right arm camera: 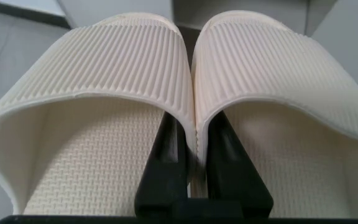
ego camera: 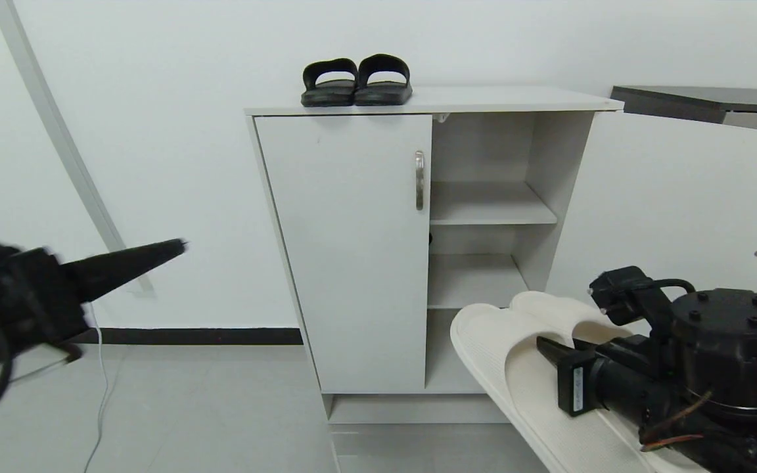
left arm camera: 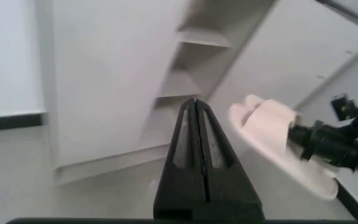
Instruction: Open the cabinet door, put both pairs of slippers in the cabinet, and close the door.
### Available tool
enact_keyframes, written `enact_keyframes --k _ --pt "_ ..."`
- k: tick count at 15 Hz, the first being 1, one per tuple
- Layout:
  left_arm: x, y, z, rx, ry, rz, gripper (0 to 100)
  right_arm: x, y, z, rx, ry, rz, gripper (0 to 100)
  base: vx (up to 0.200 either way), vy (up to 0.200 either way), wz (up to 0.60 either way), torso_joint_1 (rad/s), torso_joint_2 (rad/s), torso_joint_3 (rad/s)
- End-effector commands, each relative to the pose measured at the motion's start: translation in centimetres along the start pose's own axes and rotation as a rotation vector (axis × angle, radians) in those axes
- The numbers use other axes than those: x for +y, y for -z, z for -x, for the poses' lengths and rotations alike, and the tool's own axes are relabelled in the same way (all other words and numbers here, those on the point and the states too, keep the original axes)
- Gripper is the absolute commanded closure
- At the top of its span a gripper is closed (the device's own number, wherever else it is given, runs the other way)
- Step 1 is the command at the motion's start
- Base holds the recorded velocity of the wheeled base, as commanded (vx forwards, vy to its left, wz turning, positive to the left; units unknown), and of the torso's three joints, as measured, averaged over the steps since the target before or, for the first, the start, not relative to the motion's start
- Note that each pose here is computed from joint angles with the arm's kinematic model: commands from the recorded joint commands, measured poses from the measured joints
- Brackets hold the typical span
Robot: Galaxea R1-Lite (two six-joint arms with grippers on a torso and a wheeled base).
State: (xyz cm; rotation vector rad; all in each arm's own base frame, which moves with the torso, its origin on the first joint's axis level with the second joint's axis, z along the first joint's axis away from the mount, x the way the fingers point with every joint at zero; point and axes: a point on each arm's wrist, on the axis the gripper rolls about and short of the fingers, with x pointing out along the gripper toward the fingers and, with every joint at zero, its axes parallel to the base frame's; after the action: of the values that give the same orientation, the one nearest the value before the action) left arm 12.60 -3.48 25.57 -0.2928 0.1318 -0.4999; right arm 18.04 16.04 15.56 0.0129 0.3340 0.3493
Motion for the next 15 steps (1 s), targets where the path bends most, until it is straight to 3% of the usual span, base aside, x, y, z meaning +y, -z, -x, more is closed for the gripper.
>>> enact_keyframes --k 1,3,5,6,7,8,11,15 --pt "-1.5 4.7 11.2 -0.131 -0.312 -0.052 100 0.9 0.7 -2.8 0.014 0.045 -0.009 100 0.0 0.0 0.0 0.0 0.0 0.0" --pt "-2.0 7.1 13.1 -0.135 -0.365 -0.057 100 1.2 1.4 -4.1 -0.013 0.085 -0.017 100 0.0 0.0 0.0 0.0 0.0 0.0" --pt "-1.8 9.1 13.9 -0.149 -0.416 -0.107 100 1.3 1.8 -4.7 -0.031 0.108 -0.016 100 0.0 0.0 0.0 0.0 0.0 0.0" --pt "-1.6 9.6 14.0 -0.155 -0.445 -0.117 100 1.3 2.0 -4.8 -0.025 0.109 -0.011 100 0.0 0.0 0.0 0.0 0.0 0.0" --pt "-1.2 10.7 14.1 -0.164 -0.53 -0.116 100 1.4 2.3 -4.7 -0.016 0.105 -0.005 100 0.0 0.0 0.0 0.0 0.0 0.0" --pt "-0.9 11.7 14.2 -0.164 -0.558 -0.113 100 1.5 2.4 -4.8 -0.011 0.106 -0.003 100 0.0 0.0 0.0 0.0 0.0 0.0" --pt "-0.2 14.4 14.4 -0.144 -0.565 -0.133 100 1.5 2.9 -5.0 0.005 0.108 0.004 100 0.0 0.0 0.0 0.0 0.0 0.0" --pt "0.6 17.2 14.5 -0.13 -0.489 -0.236 100 1.6 3.2 -4.9 0.009 0.102 0.01 100 0.0 0.0 0.0 0.0 0.0 0.0"
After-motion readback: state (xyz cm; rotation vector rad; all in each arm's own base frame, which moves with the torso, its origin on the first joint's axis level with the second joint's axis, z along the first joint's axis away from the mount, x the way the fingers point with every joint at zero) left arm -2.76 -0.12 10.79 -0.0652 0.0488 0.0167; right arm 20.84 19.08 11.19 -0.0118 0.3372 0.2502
